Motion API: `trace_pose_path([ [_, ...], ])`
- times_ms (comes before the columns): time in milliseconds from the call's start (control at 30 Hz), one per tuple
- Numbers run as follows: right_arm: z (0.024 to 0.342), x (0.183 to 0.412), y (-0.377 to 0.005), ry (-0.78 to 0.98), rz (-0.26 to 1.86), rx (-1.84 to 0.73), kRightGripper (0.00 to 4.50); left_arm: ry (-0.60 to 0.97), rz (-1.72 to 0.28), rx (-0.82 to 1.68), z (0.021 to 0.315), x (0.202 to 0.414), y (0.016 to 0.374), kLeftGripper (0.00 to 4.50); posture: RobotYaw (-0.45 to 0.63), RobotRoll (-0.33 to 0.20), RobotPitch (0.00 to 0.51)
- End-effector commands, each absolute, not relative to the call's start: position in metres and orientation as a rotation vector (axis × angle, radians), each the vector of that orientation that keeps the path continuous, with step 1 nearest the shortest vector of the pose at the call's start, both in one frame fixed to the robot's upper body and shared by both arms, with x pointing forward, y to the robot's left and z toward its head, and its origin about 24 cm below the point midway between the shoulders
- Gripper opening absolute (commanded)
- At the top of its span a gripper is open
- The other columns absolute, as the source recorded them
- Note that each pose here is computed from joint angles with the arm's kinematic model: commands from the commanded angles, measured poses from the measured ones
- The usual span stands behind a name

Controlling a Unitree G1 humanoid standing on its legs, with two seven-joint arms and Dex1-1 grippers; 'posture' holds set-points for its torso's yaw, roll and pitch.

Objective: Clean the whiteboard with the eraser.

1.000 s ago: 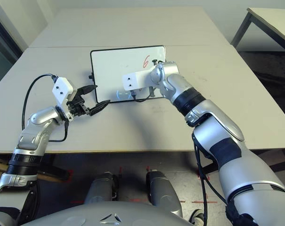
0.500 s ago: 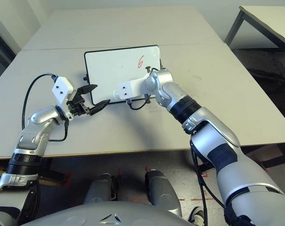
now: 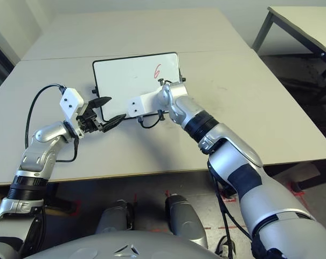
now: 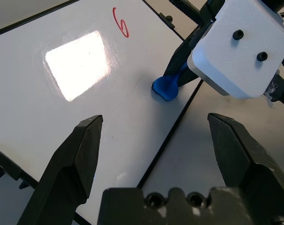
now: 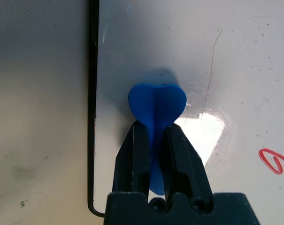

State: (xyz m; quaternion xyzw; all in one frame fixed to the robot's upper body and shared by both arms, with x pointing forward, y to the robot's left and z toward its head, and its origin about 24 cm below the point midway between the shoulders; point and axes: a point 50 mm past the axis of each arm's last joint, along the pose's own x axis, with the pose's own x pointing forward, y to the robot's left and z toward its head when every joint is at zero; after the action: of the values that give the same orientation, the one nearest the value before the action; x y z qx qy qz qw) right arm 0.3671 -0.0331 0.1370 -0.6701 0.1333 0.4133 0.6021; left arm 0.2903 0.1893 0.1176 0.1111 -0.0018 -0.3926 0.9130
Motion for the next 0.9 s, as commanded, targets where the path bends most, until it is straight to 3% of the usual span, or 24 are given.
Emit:
trace_pose_path([
  [33, 0.124, 0.369, -0.037, 0.354, 0.960, -1.554, 0.15, 0.008, -0.796, 0.236, 0.115, 0.288, 0.192, 4.50, -0.07, 0.000, 0.064],
  [900, 0.166, 0.398, -0.067, 0.345, 0.785, -1.550, 0.14, 0.010, -0.806, 0.242, 0.116, 0.291, 0.192, 4.50, -0.08, 0.000, 0.059],
])
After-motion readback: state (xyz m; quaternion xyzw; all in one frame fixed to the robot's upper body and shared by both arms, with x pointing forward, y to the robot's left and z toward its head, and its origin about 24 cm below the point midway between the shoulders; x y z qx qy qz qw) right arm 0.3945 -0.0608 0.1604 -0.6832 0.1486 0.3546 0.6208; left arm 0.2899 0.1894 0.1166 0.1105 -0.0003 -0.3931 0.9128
